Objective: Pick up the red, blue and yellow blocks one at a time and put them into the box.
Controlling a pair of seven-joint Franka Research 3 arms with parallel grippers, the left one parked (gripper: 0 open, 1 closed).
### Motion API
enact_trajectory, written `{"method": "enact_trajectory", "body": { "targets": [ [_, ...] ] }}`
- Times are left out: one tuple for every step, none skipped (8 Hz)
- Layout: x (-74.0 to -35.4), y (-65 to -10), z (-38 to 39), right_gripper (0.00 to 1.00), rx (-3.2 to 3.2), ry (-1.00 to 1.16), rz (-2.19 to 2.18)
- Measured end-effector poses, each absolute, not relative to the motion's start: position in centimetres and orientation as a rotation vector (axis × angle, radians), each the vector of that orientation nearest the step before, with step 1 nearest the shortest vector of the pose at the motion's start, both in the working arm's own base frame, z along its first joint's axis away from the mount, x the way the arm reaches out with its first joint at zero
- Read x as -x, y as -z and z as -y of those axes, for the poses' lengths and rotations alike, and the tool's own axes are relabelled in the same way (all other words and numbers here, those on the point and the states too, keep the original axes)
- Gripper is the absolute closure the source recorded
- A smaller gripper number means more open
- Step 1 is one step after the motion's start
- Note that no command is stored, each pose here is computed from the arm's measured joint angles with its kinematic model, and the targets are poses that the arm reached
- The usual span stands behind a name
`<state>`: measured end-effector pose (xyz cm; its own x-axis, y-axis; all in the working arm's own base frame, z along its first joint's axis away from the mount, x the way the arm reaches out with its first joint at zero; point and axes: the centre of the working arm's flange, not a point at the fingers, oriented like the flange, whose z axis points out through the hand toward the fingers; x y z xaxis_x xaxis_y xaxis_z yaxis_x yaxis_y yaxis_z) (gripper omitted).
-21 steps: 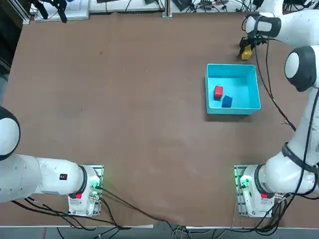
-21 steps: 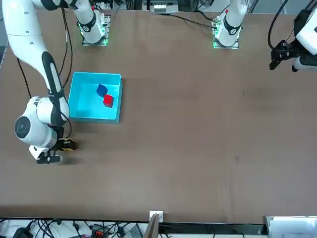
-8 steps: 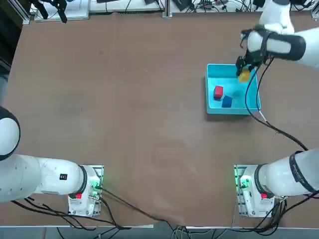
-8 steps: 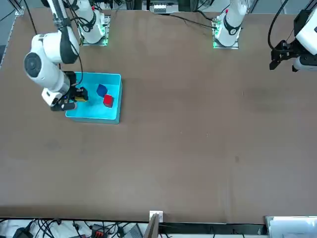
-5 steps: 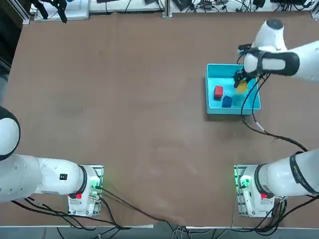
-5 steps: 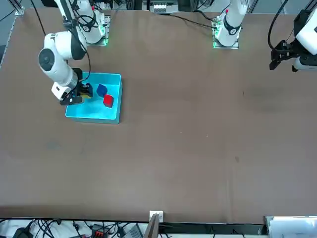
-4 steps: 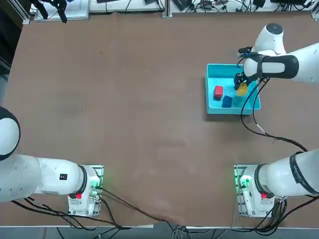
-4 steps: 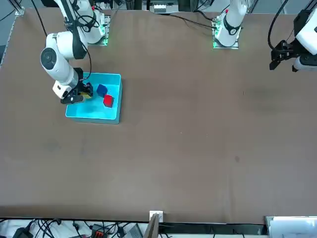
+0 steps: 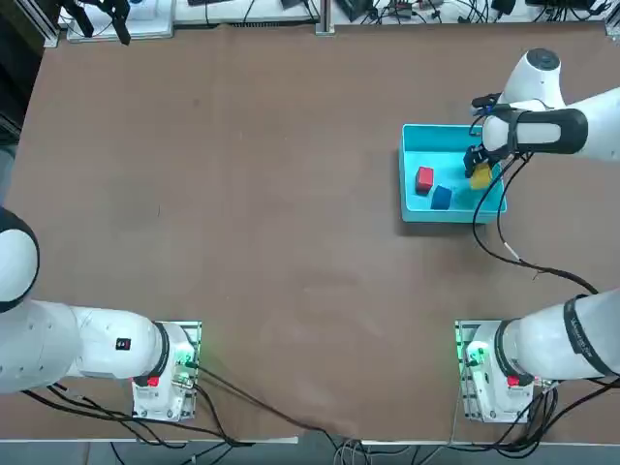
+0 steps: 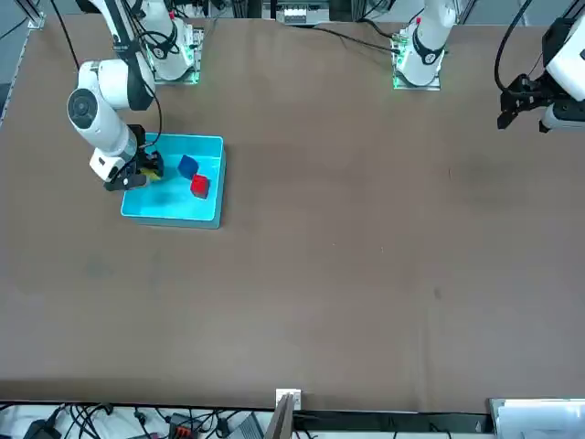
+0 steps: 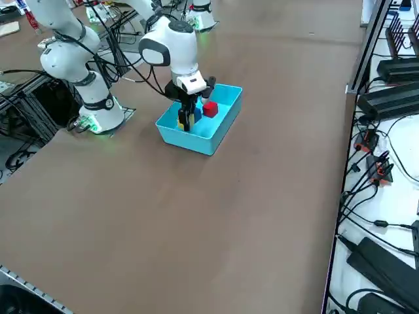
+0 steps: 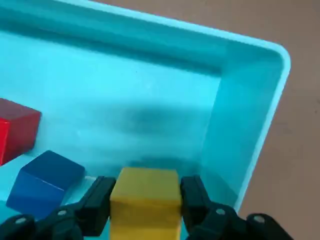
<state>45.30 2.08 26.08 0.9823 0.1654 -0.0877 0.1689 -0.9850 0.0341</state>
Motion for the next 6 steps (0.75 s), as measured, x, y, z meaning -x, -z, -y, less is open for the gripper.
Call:
{"method": "enact_trajectory", "body": {
  "targets": [
    [-45.3,-26.1,-2.1,0.16,-3.087,0.128,-0.261],
    [-45.5,-26.3,-2.2,0.01,-3.087,0.116,-0.262],
    [-46.1,-27.0,-2.2,0.00,-3.087,0.086,-0.263],
    [-47.1,-28.4,-2.3,0.00,-3.087,0.046,-0.262],
    [-48.4,-30.7,-2.3,0.00,-3.086,0.031,-0.257],
    [-49.9,-33.9,-2.2,0.00,-3.082,0.057,-0.248]
  ]
}}
